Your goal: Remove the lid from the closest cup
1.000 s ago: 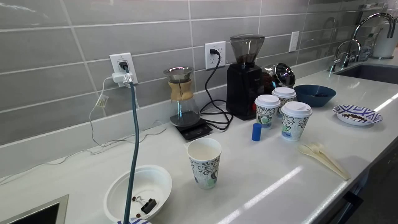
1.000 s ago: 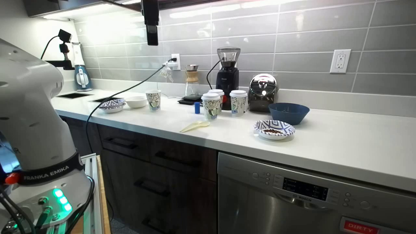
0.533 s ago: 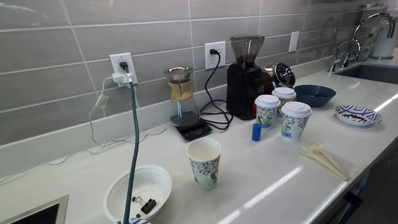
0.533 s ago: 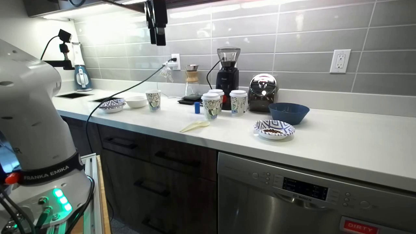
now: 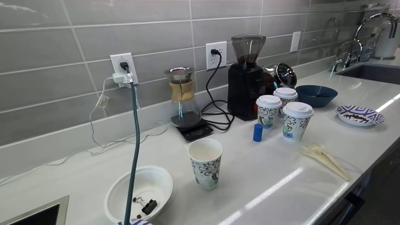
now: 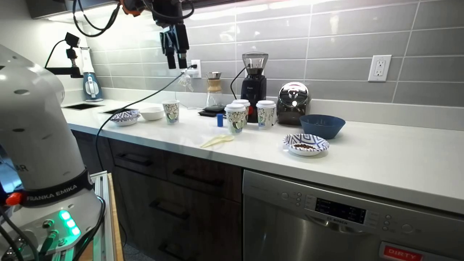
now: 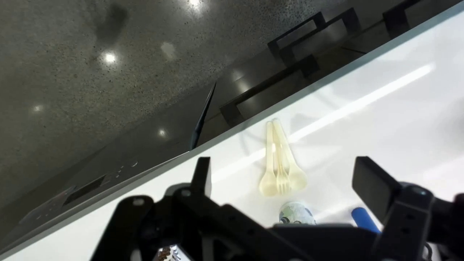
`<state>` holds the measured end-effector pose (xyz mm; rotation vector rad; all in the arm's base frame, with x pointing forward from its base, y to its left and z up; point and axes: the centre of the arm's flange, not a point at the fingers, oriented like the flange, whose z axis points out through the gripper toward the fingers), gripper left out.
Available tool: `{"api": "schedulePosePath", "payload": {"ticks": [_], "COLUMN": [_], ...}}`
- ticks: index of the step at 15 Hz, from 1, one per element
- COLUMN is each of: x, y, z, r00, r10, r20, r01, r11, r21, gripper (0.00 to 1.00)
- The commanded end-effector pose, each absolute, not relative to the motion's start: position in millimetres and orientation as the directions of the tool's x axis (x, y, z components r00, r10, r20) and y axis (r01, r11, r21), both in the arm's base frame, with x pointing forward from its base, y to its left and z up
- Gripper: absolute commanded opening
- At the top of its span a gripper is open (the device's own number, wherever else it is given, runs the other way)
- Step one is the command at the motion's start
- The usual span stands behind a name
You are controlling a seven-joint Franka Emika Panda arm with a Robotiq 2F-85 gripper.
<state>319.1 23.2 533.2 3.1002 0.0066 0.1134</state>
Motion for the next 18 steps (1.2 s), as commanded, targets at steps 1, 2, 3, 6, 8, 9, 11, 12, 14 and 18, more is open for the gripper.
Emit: {"api": "schedulePosePath", "payload": {"ticks": [1, 2, 3, 6, 8, 9, 11, 12, 14, 18], "x": [341.6, 349.3, 356.5, 346.6, 352.2, 353.4, 354.2, 354.2, 374.4, 407.1], "y": [56.1, 66.6, 79.5, 77.3, 84.4, 84.6, 84.8, 84.8, 101.4, 129.8], "z": [507.1, 502.9, 502.6, 499.6, 496.6, 497.0, 499.0, 499.1, 488.3, 471.4], "r00": [0.998, 0.998, 0.998, 0.996, 0.995, 0.995, 0.995, 0.995, 0.988, 0.968], "r10": [0.019, 0.028, 0.042, 0.065, 0.071, 0.071, 0.071, 0.071, 0.106, 0.166], "r20": [0.066, 0.064, 0.05, 0.068, 0.064, 0.064, 0.067, 0.068, 0.114, 0.188], "r01": [0.018, 0.028, 0.042, 0.063, 0.069, 0.069, 0.069, 0.069, 0.102, 0.163], "r11": [-1.0, -1.0, -0.999, -0.997, -0.997, -0.997, -0.997, -0.997, -0.994, -0.986], "r21": [0.014, 0.007, 0.0, 0.035, 0.04, 0.039, 0.039, 0.039, 0.045, 0.033], "gripper": [1.0, 1.0, 1.0, 1.0, 1.0, 1.0, 1.0, 1.0, 1.0, 1.0]}}
